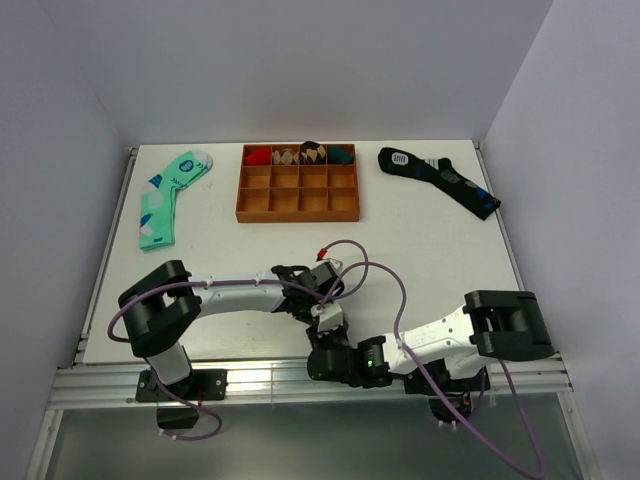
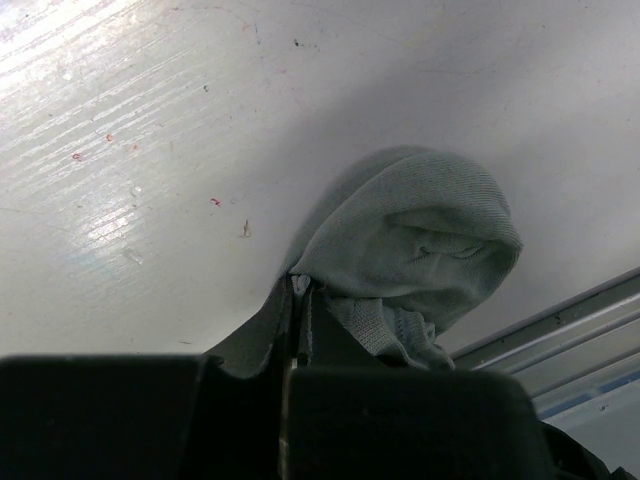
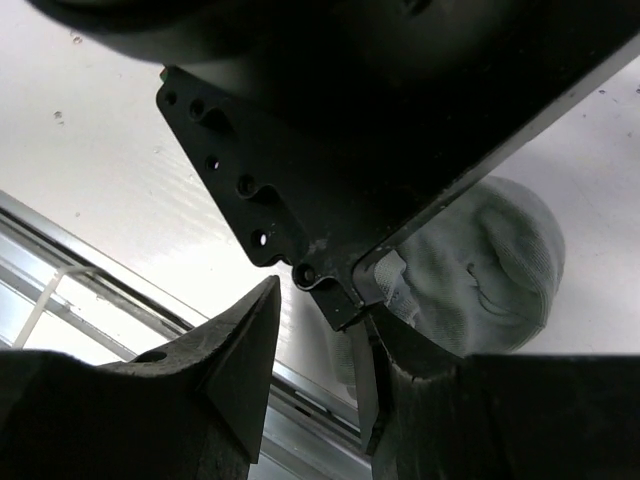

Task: Roll the socks
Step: Roll the sock at the center of the board.

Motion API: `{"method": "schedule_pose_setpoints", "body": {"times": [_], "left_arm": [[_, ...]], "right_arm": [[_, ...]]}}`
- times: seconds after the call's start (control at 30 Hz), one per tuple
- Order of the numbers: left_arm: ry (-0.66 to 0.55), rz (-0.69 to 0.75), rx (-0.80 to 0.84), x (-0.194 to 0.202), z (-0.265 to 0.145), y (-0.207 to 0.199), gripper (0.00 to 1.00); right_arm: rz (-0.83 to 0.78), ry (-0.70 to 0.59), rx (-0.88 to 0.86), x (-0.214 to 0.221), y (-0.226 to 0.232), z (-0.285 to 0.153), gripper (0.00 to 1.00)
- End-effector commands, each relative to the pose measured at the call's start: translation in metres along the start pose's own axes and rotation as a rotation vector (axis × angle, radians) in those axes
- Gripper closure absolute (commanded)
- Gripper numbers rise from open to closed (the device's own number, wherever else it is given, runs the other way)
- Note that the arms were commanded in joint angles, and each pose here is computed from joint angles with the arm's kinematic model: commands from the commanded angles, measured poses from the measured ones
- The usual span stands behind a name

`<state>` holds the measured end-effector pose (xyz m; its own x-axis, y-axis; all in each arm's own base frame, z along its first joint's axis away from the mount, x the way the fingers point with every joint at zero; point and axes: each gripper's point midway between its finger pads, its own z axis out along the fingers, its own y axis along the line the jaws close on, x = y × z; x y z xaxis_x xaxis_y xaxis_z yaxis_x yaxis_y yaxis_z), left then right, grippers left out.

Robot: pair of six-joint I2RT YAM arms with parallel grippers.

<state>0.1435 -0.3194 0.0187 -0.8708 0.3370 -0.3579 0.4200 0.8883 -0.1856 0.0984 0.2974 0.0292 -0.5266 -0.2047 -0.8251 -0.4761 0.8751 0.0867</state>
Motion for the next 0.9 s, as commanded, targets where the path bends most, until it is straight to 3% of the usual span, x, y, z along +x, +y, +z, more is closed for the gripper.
{"method": "schedule_pose_setpoints", "body": {"times": [0.0, 0.87], "left_arm": [[0.095, 0.054, -0.085, 0.026, 0.008, 0.019, 1.0], [0.099, 0.076, -0.065, 0.019, 0.002, 0.011, 1.0]], "right_arm": [[0.016, 0.001, 0.081, 0.005, -0.019, 0.004, 0.58], [-0.107, 0.075, 0.192, 0.029, -0.04, 0.01, 0.56]]}}
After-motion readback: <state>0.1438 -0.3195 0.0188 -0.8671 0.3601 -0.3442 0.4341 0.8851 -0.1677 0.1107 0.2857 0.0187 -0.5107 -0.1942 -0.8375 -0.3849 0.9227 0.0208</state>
